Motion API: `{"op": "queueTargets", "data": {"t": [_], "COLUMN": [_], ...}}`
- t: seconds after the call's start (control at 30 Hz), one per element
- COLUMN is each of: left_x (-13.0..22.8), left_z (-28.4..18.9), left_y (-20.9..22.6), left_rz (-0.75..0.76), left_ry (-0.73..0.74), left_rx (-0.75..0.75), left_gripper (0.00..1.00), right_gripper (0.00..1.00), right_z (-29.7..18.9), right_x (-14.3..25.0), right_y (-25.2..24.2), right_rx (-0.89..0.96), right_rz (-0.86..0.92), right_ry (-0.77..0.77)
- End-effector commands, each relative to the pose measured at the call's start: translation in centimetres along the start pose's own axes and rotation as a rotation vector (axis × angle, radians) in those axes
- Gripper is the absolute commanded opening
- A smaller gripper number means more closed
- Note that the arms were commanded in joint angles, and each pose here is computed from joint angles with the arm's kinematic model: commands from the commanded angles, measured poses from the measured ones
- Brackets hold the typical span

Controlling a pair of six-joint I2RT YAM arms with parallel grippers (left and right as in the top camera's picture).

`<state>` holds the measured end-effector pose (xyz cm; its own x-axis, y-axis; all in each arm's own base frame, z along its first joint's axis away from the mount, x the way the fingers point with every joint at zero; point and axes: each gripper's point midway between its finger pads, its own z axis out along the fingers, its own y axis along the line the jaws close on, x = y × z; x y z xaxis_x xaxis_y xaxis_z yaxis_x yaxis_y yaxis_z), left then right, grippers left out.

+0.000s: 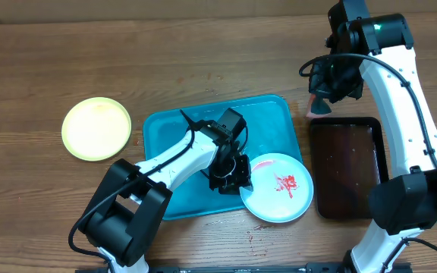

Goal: Clean dirty plates on tray and stack at the side
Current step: 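Grip the white plate's rim with the left gripper and pull it onto the tray center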

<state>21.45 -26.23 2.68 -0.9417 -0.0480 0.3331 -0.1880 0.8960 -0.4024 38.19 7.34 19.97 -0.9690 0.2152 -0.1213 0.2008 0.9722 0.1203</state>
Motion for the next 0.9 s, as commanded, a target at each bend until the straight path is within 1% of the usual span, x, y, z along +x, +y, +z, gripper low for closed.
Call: {"op": "queueTargets", "data": {"t": [0.0,0.1,0.17,0.23,0.33,0.37,0.63,0.73,0.87], "left_x": [-0.7,-0.7,-0.6,-0.6,-0.7,-0.7,-1.7,-3.1,-5.8], "left_z": [0.4,1.2,1.6,2.0,2.3,2.3,1.3,-0.3,-3.8], "left_y": [0.5,1.0,1.1,1.2,1.4,1.4,1.8,3.3,6.1], "left_rz": [-0.028,-0.043,-0.052,-0.056,-0.064,-0.064,-0.065,-0.080,-0.101], "left_ry": [-0.010,0.010,0.029,0.042,0.049,0.048,0.022,-0.046,-0.158], "left_rx": [-0.027,-0.041,-0.038,-0.037,-0.042,-0.043,-0.027,-0.077,-0.177], "left_gripper": [0.37,0.38,0.36,0.28,0.06,0.04,0.04,0.04,0.04], "right_gripper": [0.04,0.04,0.04,0.04,0.04,0.04,0.04,0.04,0.04], "right_z": [-0.2,-0.2,-0.2,-0.2,-0.2,-0.2,-0.2,-0.2,-0.2], "right_x": [-0.2,-0.2,-0.1,-0.1,-0.1,-0.1,-0.1,-0.1,-0.2], "right_y": [0.0,0.0,0.0,0.0,0.0,0.0,0.0,0.0,0.1], "right_rx": [-0.008,-0.008,-0.007,-0.007,-0.007,-0.007,-0.007,-0.007,-0.009], "right_rz": [-0.005,-0.005,-0.005,-0.005,-0.005,-0.005,-0.005,-0.009,-0.010], "right_ry": [-0.007,-0.007,-0.005,-0.004,-0.004,-0.004,-0.003,-0.004,-0.008]}}
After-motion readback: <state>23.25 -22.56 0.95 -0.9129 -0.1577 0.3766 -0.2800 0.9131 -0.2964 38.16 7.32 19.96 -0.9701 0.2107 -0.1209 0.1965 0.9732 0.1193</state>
